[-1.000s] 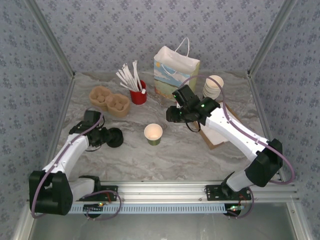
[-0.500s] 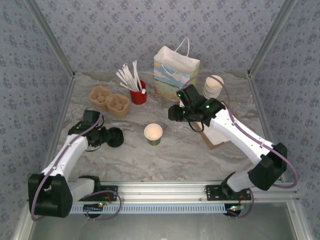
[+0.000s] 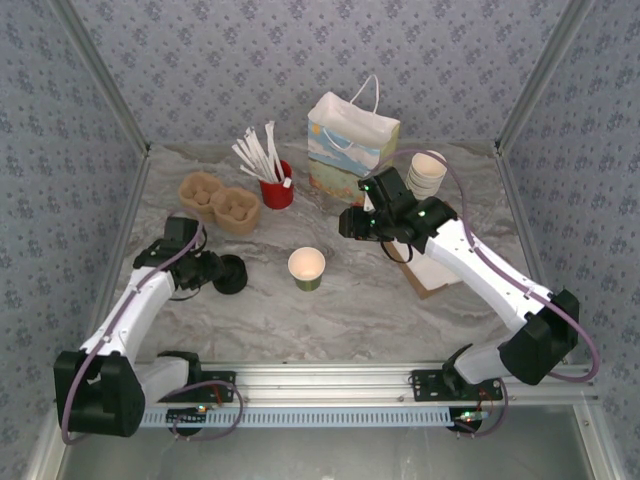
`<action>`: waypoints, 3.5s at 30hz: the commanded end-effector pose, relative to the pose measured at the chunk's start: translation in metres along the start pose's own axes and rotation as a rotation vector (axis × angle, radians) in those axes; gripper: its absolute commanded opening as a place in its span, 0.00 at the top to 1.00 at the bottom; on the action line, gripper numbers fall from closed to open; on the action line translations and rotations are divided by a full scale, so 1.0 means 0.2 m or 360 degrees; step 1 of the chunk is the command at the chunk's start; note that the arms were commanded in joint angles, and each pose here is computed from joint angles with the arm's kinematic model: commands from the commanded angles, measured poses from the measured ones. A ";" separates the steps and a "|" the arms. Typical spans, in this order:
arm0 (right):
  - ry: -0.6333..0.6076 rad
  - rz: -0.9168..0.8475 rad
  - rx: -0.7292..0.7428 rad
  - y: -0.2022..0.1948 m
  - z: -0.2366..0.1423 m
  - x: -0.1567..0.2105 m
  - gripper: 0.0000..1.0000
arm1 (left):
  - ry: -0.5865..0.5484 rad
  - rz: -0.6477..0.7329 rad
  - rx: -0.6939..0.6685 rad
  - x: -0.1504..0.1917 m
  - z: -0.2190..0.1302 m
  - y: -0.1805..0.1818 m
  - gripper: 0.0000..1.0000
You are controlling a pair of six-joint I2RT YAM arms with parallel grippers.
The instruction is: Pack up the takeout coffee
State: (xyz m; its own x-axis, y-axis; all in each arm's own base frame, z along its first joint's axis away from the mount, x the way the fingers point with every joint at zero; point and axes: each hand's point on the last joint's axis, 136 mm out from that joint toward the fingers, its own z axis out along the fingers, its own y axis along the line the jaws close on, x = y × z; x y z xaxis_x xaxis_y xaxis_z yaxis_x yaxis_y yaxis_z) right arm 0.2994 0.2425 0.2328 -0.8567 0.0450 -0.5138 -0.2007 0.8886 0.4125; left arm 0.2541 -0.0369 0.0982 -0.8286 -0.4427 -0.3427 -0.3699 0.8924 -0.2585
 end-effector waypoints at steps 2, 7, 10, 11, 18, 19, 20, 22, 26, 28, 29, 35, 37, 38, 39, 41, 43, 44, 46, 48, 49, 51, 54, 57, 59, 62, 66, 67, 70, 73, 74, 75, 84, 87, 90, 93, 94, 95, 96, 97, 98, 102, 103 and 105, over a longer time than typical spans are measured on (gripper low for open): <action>-0.0014 -0.0021 -0.0022 0.00 -0.03 0.00 0.58 | 0.0018 0.0014 -0.0051 0.02 0.01 0.03 0.60; -0.0020 -0.0015 -0.0020 -0.01 -0.03 -0.01 0.58 | 0.0081 0.0007 -0.0059 0.06 0.07 0.04 0.65; -0.0022 -0.0014 -0.0015 -0.01 -0.03 -0.01 0.58 | 0.0058 0.0009 -0.0038 0.03 0.08 0.02 0.67; -0.0021 -0.0014 -0.0015 -0.01 -0.03 -0.01 0.58 | 0.0062 0.0012 -0.0040 0.04 0.08 0.02 0.69; -0.0016 -0.0004 -0.0011 -0.02 -0.02 0.00 0.58 | 0.0070 0.0019 -0.0038 0.04 0.09 0.02 0.77; -0.0011 -0.0004 -0.0011 -0.02 -0.01 0.00 0.58 | 0.0069 0.0022 -0.0034 0.04 0.09 0.02 0.78; -0.0011 -0.0004 -0.0010 -0.02 -0.01 0.00 0.58 | 0.0071 0.0022 -0.0032 0.04 0.09 0.02 0.79; -0.0011 -0.0002 -0.0008 -0.02 -0.01 0.00 0.58 | 0.0067 0.0023 -0.0027 0.04 0.09 0.01 0.80; -0.0007 0.0003 -0.0009 -0.02 0.00 0.01 0.58 | 0.0066 0.0025 -0.0015 0.04 0.09 0.01 0.84; -0.0012 0.0005 -0.0012 -0.02 0.00 0.00 0.58 | 0.0058 0.0024 -0.0005 0.04 0.08 0.00 0.86; -0.0013 0.0004 -0.0019 -0.02 0.00 0.00 0.58 | 0.0051 0.0024 -0.0001 0.03 0.07 0.00 0.87; -0.0023 0.0000 -0.0074 0.03 0.00 -0.01 0.58 | 0.0022 0.0030 0.0029 0.02 -0.01 -0.02 0.88; -0.0021 -0.0004 -0.0108 0.05 0.00 -0.01 0.58 | 0.0009 0.0034 0.0038 0.02 -0.03 -0.02 0.88; -0.0015 -0.0007 -0.0128 0.07 0.01 -0.01 0.58 | 0.0002 0.0035 0.0039 0.01 -0.04 -0.03 0.88; -0.0008 -0.0008 -0.0151 0.10 0.02 -0.01 0.58 | 0.0003 0.0036 0.0041 0.01 -0.04 -0.03 0.88; 0.0025 -0.0014 -0.0214 0.17 0.05 0.00 0.58 | 0.0003 0.0036 0.0067 0.01 -0.06 -0.05 0.88; 0.0099 -0.0031 -0.0293 0.25 0.08 0.03 0.58 | 0.0002 0.0036 0.0093 0.00 -0.08 -0.07 0.88; 0.0114 -0.0038 -0.0353 0.31 0.10 0.03 0.58 | -0.0004 0.0046 0.0102 0.00 -0.10 -0.08 0.88; 0.0151 -0.0063 -0.0411 0.41 0.13 0.05 0.57 | -0.0023 0.0057 0.0125 -0.01 -0.14 -0.11 0.88; 0.0205 -0.0071 -0.0461 0.51 0.15 0.07 0.56 | -0.0042 0.0068 0.0154 -0.02 -0.19 -0.14 0.88; 0.0235 -0.0075 -0.0484 0.55 0.16 0.08 0.55 | -0.0048 0.0069 0.0167 -0.03 -0.21 -0.15 0.88; 0.0270 -0.0077 -0.0546 0.63 0.17 0.10 0.54 | -0.0063 0.0081 0.0210 -0.04 -0.27 -0.19 0.88; 0.0319 -0.0076 -0.0616 0.72 0.18 0.13 0.51 | -0.0098 0.0102 0.0264 -0.05 -0.35 -0.24 0.88; 0.0342 -0.0063 -0.0709 0.82 0.16 0.14 0.47 | -0.0115 0.0133 0.0320 -0.05 -0.42 -0.31 0.88; 0.0364 -0.0041 -0.0708 0.85 0.17 0.15 0.47 | -0.0121 0.0159 0.0350 -0.05 -0.45 -0.34 0.88; 0.0379 -0.0021 -0.0709 0.88 0.21 0.16 0.45 | -0.0133 0.0197 0.0393 -0.05 -0.49 -0.40 0.88; 0.0364 -0.0024 -0.0702 0.91 0.23 0.15 0.44 | -0.0143 0.0217 0.0439 -0.05 -0.53 -0.45 0.88; 0.0365 -0.0027 -0.0686 0.91 0.24 0.15 0.44 | -0.0148 0.0216 0.0451 -0.05 -0.54 -0.46 0.88; 0.0369 -0.0022 -0.0697 0.93 0.25 0.15 0.46 | -0.0146 0.0222 0.0469 -0.04 -0.55 -0.48 0.88; 0.0366 -0.0024 -0.0713 0.95 0.26 0.14 0.49 | -0.0140 0.0239 0.0474 -0.03 -0.56 -0.49 0.88; 0.0369 -0.0030 -0.0724 0.96 0.25 0.14 0.51 | -0.0138 0.0242 0.0470 -0.02 -0.56 -0.49 0.88; 0.0370 -0.0030 -0.0726 0.97 0.26 0.14 0.53 | -0.0134 0.0242 0.0468 -0.02 -0.55 -0.49 0.88; 0.0386 -0.0014 -0.0719 0.97 0.28 0.15 0.75 | -0.0157 0.0274 0.0517 -0.02 -0.58 -0.54 0.88; 0.0386 0.0001 -0.0717 0.96 0.28 0.14 0.86 | -0.0185 0.0332 0.0556 -0.02 -0.59 -0.57 0.88; 0.0393 0.0026 -0.0700 0.92 0.27 0.12 0.92 | -0.0259 0.0420 0.0594 -0.04 -0.62 -0.60 0.76; 0.0402 0.0050 -0.0670 0.88 0.25 0.10 0.93 | -0.0420 0.0503 0.0658 -0.08 -0.70 -0.61 0.45; 0.0399 0.0053 -0.0661 0.86 0.23 0.09 0.93 | -0.0500 0.0539 0.0683 -0.11 -0.75 -0.61 0.40; 0.0385 0.0058 -0.0665 0.84 0.22 0.07 0.93 | -0.0562 0.0579 0.0714 -0.12 -0.79 -0.62 0.37; 0.0412 0.0073 -0.0631 0.80 0.21 0.07 0.93 | -0.0652 0.0647 0.0776 -0.14 -0.85 -0.65 0.36; 0.0411 0.0079 -0.0624 0.78 0.19 0.06 0.93 | -0.0718 0.0720 0.0826 -0.14 -0.90 -0.68 0.36; 0.0414 0.0082 -0.0612 0.75 0.17 0.05 0.93 | -0.0766 0.0794 0.0873 -0.13 -0.95 -0.71 0.36; 0.0440 0.0085 -0.0532 0.60 0.06 0.02 0.93 | -0.0947 0.1284 0.1065 -0.01 -1.10 -0.89 0.35; 0.0447 0.0090 -0.0520 0.56 0.02 0.01 0.92 | -0.0988 0.1459 0.1120 0.05 -1.13 -0.96 0.33; 0.0464 0.0085 -0.0480 0.48 -0.05 0.01 0.92 | -0.1083 0.1750 0.1171 0.16 -1.15 -1.05 0.23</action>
State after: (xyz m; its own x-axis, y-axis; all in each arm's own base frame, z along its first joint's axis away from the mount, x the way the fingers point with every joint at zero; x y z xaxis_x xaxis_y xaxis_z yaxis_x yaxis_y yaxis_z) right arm 0.2939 0.3516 0.2527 -0.9633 -0.0384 -0.2656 -0.2128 0.7123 0.6688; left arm 0.2171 -0.1875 0.3287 -0.3909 0.1151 -0.9132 0.6193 0.7669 -0.1684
